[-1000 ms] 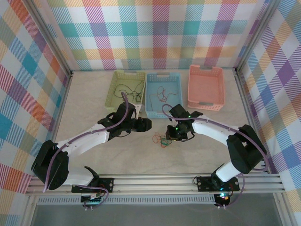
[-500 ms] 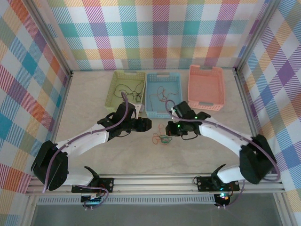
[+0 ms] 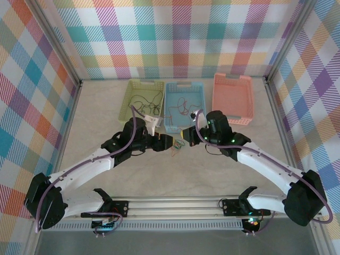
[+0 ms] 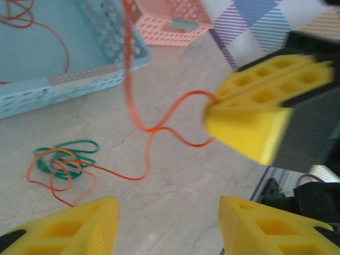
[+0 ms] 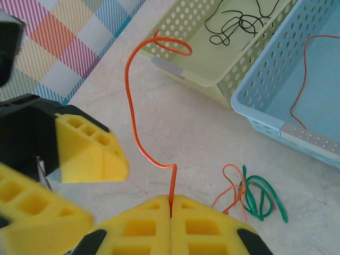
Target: Untangle the cables
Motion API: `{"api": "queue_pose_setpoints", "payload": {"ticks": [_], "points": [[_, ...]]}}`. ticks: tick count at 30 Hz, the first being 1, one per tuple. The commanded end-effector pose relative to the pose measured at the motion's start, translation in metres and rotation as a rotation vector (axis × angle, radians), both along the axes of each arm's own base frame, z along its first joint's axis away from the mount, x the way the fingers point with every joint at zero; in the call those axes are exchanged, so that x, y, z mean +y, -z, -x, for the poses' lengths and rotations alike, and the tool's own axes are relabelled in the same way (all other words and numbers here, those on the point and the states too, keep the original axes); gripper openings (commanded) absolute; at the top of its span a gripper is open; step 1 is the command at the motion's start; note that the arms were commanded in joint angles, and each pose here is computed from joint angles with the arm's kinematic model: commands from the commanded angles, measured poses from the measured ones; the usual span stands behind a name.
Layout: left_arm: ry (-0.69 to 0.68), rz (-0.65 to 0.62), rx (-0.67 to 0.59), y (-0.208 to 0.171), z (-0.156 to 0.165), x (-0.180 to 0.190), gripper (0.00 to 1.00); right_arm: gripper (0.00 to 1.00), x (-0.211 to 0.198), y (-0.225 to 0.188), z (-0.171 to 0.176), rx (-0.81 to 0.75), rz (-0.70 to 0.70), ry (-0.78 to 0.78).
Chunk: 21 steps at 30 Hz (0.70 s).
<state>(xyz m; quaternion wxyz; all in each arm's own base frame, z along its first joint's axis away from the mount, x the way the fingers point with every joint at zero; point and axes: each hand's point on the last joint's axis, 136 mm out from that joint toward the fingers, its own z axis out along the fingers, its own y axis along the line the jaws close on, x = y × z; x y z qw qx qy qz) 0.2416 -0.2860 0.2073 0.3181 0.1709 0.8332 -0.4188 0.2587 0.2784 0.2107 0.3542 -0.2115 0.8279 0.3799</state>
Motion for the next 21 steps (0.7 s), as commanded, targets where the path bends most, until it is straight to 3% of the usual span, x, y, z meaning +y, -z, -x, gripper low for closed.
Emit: {"api": "queue_pose_setpoints", "payload": {"ticks": [1,6,10,15,21], "points": [[0.091,0.057,-0.061,-0.013,0.015,-0.010,0.53,0.00,0.008,-0.008,-0.007,-0.083,-0.074,-0.025],[0.084,0.052,-0.068,-0.017,0.015,-0.009,0.55,0.00,0.009,-0.013,-0.002,-0.113,-0.127,-0.046],[-0.089,0.017,-0.033,-0.018,-0.001,0.010,0.65,0.00,0.005,-0.011,0.004,-0.152,-0.150,-0.049],[-0.139,0.100,0.115,-0.014,0.002,0.006,0.65,0.00,0.003,-0.006,0.007,-0.158,-0.164,-0.052],[-0.163,0.118,0.135,-0.021,-0.010,-0.002,0.66,0.00,0.006,-0.008,0.013,-0.167,-0.184,-0.088]]}}
